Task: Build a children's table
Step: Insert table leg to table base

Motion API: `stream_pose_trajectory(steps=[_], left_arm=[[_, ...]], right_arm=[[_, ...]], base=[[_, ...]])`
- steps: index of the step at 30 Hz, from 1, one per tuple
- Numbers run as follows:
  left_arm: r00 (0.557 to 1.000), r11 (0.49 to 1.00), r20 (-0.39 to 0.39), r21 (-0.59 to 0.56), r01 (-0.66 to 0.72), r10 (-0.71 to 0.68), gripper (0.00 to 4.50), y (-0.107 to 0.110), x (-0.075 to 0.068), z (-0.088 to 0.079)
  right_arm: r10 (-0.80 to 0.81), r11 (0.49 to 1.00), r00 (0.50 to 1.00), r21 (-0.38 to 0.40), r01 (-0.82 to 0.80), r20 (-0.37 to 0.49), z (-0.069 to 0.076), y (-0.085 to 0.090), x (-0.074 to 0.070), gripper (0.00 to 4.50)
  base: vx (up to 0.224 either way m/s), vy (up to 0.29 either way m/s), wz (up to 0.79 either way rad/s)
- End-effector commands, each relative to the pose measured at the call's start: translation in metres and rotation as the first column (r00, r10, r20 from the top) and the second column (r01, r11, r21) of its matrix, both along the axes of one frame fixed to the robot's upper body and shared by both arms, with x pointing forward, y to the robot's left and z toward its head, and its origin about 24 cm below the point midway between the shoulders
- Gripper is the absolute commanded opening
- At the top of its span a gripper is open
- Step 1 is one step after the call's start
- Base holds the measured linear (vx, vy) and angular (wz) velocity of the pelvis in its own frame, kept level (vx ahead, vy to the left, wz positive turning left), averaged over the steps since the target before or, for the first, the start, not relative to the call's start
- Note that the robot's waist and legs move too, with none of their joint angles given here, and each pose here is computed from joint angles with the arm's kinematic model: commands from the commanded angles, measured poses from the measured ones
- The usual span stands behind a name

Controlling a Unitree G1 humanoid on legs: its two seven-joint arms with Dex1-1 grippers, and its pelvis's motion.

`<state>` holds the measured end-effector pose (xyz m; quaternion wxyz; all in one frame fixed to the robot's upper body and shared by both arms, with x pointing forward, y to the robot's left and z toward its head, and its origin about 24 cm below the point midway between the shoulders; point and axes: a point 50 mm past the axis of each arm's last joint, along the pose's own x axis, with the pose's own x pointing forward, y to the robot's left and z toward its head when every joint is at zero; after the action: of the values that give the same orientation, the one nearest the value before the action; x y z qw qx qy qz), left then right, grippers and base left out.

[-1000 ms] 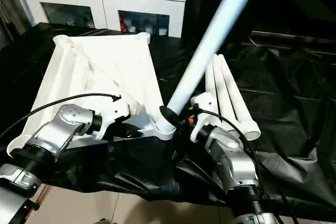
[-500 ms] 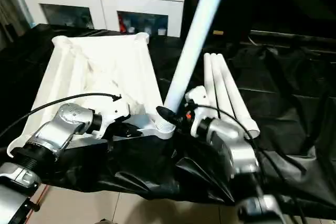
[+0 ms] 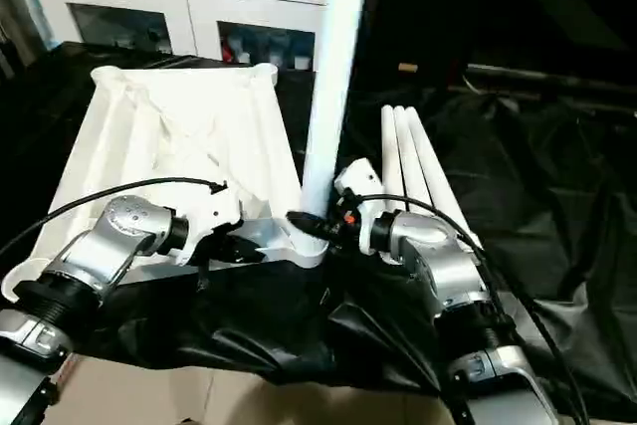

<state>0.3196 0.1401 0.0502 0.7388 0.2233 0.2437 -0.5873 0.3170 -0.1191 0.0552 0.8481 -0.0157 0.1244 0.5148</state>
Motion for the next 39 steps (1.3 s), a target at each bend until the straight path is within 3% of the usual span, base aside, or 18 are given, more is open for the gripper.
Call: stream_pose_trajectory(steps=[1,13,23,29,33,36,39], left_arm=[[0.998,0.999,0.054,-0.031,0.022,-0.021,0.0,-0.006,0.003,0.012],[0.983,0.981,0.033,-0.058,0.184,-0.182,0.0,-0.005,-0.008,0.018],[0.986,0.985,0.049,-0.051,0.164,-0.162,0.0,-0.002,-0.005,0.023],[0.996,0.998,0.09,-0.065,0.009,-0.004,0.0,-0.005,0.007,0.026],[0.991,0.994,0.108,-0.086,-0.074,0.083,0.0,-0.012,0.015,0.029],[0.978,0.981,0.109,-0.096,-0.168,0.178,0.0,-0.025,0.022,0.033],[0.976,0.979,0.11,-0.095,-0.178,0.188,0.0,-0.026,0.023,0.033]], right_arm=[[0.043,0.994,0.98,-0.093,-0.062,-0.194,-0.044,0.003,-0.019,1.87],[0.207,0.975,0.957,-0.033,-0.218,-0.206,-0.039,0.0,-0.024,1.87],[0.235,0.966,0.949,-0.06,-0.252,-0.208,-0.043,-0.005,-0.024,1.87],[-0.049,0.995,0.987,-0.094,0.035,-0.153,-0.05,-0.004,-0.007,1.87],[-0.173,0.984,0.974,-0.07,0.164,-0.146,-0.053,0.0,-0.001,1.87],[-0.29,0.956,0.94,-0.106,0.275,-0.179,-0.062,0.012,0.003,1.87],[-0.299,0.953,0.937,-0.11,0.282,-0.181,-0.063,0.013,0.004,1.87]], base=[[0.0,0.0,0.0],[0.0,0.0,0.0],[0.0,0.0,0.0],[0.0,0.0,0.0],[0.0,0.0,0.0],[0.0,0.0,0.0],[0.0,0.0,0.0]])
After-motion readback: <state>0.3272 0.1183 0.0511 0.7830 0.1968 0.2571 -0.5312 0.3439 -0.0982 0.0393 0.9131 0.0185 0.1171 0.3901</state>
